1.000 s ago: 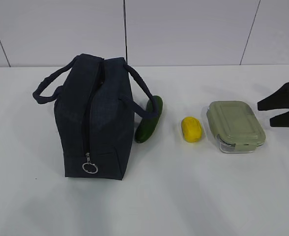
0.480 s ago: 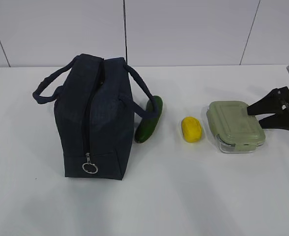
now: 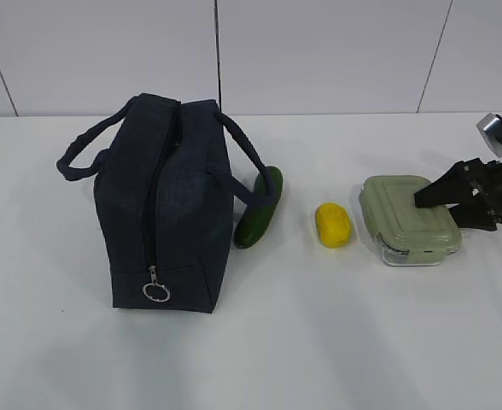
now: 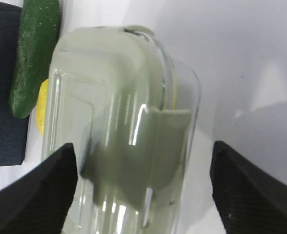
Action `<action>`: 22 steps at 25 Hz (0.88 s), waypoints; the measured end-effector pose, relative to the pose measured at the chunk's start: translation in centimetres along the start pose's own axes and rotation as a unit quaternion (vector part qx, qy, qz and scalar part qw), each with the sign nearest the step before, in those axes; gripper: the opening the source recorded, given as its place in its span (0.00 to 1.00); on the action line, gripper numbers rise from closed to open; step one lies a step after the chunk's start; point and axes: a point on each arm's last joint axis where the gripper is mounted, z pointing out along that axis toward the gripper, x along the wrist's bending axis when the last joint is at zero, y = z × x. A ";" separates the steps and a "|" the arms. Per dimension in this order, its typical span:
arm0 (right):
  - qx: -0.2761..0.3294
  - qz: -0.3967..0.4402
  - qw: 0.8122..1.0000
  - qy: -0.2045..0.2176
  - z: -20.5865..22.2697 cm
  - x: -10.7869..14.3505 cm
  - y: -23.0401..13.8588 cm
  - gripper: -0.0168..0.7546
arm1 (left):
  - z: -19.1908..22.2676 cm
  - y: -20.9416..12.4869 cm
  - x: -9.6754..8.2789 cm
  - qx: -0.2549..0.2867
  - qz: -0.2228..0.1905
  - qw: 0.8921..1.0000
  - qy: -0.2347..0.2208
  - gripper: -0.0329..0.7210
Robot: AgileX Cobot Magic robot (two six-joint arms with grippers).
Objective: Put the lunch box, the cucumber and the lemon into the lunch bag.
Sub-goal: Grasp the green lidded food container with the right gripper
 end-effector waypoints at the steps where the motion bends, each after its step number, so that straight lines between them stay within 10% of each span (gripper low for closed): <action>1: 0.000 0.000 1.000 0.001 0.1 0.1 0.0 0.85 | 0.0 0.0 0.0 0.000 0.000 1.000 0.000 0.34; 22: 0.010 0.021 0.999 0.044 3.1 0.1 -0.2 0.84 | 0.0 0.0 0.0 0.000 0.000 1.000 0.000 0.34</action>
